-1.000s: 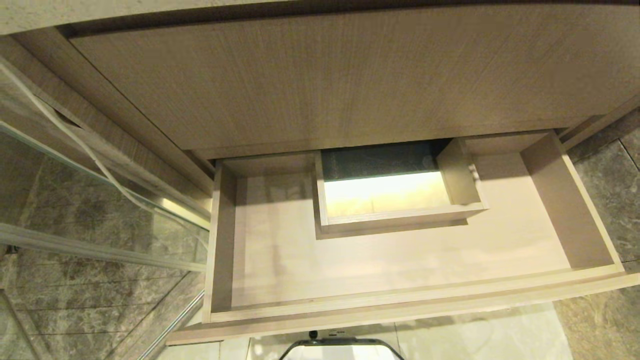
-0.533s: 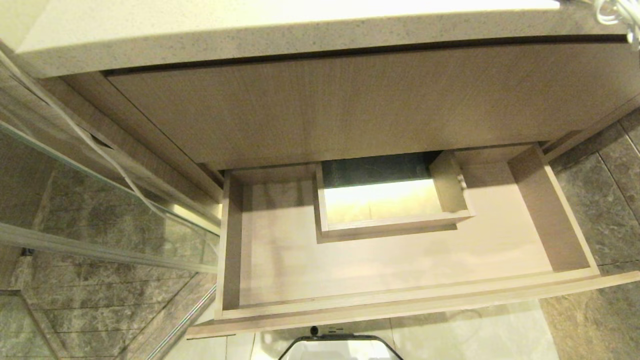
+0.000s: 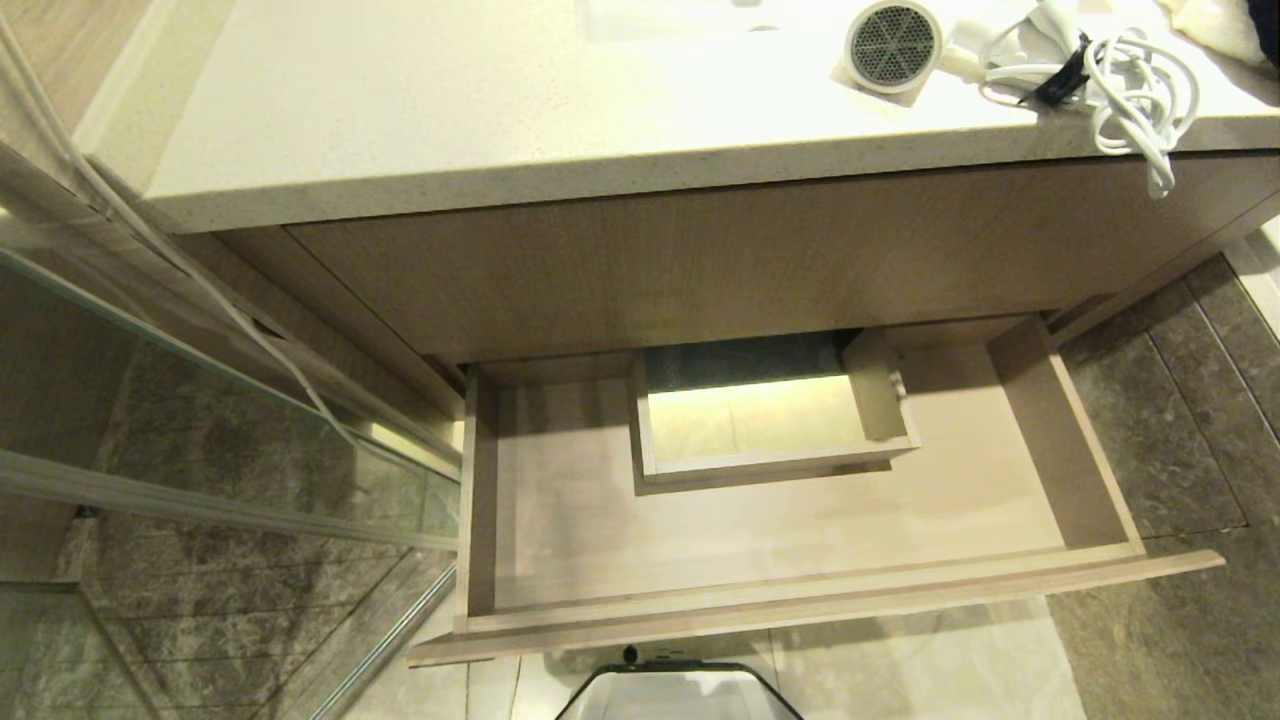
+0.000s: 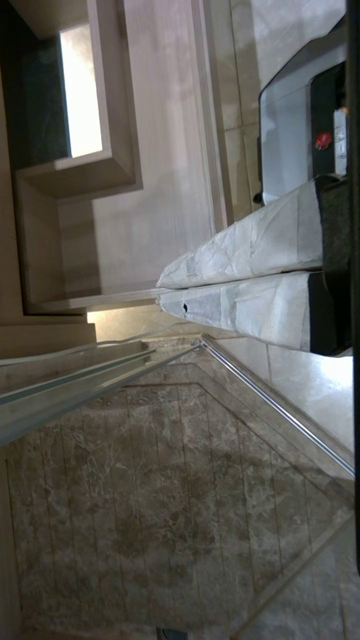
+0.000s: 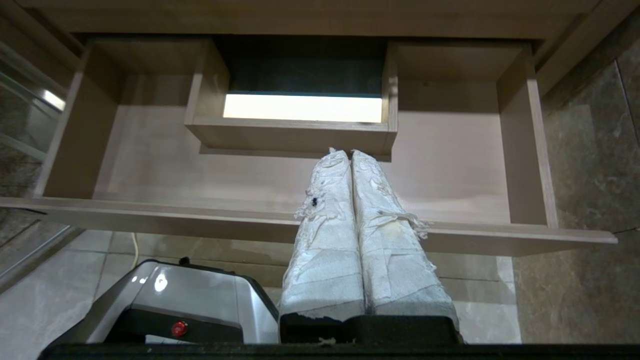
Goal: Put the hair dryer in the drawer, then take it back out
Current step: Pick up the hairdryer
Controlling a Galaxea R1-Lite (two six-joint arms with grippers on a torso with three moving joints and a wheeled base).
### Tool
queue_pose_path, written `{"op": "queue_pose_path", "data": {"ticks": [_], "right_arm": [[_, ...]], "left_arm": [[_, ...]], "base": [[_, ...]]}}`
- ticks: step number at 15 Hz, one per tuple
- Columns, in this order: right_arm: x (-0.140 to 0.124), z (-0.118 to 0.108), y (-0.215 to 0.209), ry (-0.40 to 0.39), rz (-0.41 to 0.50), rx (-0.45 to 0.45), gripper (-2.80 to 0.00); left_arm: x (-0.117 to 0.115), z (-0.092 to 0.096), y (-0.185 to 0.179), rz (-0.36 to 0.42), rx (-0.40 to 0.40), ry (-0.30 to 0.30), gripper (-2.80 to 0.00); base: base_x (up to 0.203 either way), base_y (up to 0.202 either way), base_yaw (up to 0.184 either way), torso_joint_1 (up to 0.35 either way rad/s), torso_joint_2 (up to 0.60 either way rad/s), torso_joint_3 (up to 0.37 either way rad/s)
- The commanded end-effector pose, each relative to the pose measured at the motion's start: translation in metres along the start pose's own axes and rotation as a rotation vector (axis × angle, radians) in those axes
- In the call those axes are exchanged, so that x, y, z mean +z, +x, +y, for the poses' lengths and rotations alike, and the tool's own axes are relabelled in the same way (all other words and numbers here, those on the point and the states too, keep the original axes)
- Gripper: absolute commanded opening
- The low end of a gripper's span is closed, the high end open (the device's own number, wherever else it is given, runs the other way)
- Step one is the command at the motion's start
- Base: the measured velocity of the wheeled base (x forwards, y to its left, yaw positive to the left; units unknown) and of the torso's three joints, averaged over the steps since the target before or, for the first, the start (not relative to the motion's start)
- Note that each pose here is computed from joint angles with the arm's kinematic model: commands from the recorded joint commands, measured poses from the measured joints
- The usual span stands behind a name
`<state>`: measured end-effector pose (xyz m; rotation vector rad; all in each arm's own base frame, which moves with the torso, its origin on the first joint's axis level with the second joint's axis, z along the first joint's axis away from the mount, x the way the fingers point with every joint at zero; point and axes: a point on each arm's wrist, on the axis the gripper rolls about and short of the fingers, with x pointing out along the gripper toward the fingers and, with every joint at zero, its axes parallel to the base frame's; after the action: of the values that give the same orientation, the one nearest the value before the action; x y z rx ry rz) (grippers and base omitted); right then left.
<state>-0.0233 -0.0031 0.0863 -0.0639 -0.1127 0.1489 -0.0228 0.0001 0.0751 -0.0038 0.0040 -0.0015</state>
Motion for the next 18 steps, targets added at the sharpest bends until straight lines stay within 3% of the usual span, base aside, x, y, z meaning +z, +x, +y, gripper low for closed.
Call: {"op": "queue_pose_path", "data": {"ticks": [1,12,18], "right_arm": [[-0.0118,0.0008,-0.0009,-0.001,0.0,0.002,-2.8],[-0.0118,0.0008,-0.0009,-0.002,0.0,0.002,-2.8],[-0.0117,0.0008,-0.0009,0.01,-0.001,-0.001,-2.8]], "left_arm": [[-0.0004,0.0,0.0001,0.001,0.001,-0.001,-2.8],[-0.0004,0.0,0.0001,0.001,0.001,-0.001,-2.8],[-0.0004,0.0,0.0001,0.001,0.0,0.002,-2.8]], "base": [[0.0,0.0,0.0,0.302,-0.6,-0.286],[0.0,0.0,0.0,0.231,-0.44,-0.217],[0.0,0.0,0.0,0.067,-0.13,-0.062]]}}
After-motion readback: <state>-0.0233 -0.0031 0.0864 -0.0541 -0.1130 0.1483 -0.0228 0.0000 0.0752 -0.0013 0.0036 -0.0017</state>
